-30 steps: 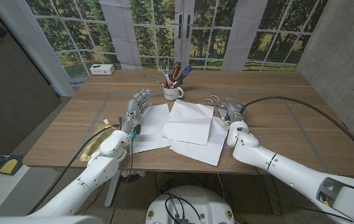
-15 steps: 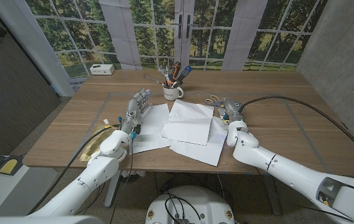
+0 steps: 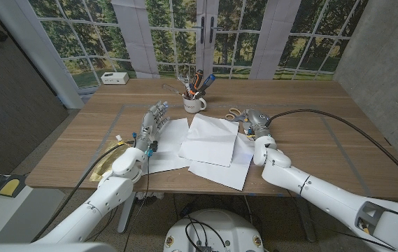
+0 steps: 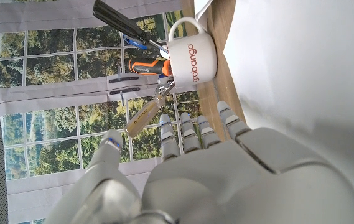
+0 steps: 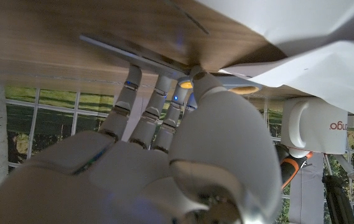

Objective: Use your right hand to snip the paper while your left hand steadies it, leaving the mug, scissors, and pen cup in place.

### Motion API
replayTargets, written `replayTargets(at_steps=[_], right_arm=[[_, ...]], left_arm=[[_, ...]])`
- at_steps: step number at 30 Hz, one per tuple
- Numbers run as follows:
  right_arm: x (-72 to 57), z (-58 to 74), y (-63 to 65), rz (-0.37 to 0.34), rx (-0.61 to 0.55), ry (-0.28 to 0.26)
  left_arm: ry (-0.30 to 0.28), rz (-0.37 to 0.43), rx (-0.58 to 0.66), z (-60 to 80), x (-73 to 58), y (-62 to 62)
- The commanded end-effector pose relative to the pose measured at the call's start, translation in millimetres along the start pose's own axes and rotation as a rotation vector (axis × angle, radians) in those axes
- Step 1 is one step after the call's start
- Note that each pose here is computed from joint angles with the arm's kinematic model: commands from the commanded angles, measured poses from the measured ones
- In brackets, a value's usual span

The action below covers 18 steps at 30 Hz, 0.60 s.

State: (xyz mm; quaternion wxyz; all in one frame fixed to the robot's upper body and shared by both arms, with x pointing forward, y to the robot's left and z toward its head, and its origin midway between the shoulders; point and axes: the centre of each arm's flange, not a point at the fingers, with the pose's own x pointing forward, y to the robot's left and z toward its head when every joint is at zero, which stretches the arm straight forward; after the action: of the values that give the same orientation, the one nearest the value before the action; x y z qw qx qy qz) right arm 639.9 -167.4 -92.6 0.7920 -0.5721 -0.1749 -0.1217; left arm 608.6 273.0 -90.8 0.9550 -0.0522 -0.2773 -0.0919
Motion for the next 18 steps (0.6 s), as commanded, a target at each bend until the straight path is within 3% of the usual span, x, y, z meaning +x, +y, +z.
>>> replayTargets(at_steps=[1, 6, 12, 18], right_arm=[[-2.1, -4.3, 0.9, -0.032, 0.064, -0.002], [-3.9, -8.1, -1.3, -0.084, 0.101, 0.004], [-9.2, -14.5, -4.7, -0.198, 0.207, 0.008], [-10.2, -20.3, -8.1, -0.242, 0.324, 0.034]], left_arm=[[-0.003, 0.003, -0.004, -0.7, -2.4, 2.4], [-0.003, 0.005, -0.003, -1.2, -2.8, 3.1], [-0.002, 0.005, -0.003, -0.7, -4.3, 3.3], [-0.005, 0.007, -0.002, -0.2, -4.9, 2.9]])
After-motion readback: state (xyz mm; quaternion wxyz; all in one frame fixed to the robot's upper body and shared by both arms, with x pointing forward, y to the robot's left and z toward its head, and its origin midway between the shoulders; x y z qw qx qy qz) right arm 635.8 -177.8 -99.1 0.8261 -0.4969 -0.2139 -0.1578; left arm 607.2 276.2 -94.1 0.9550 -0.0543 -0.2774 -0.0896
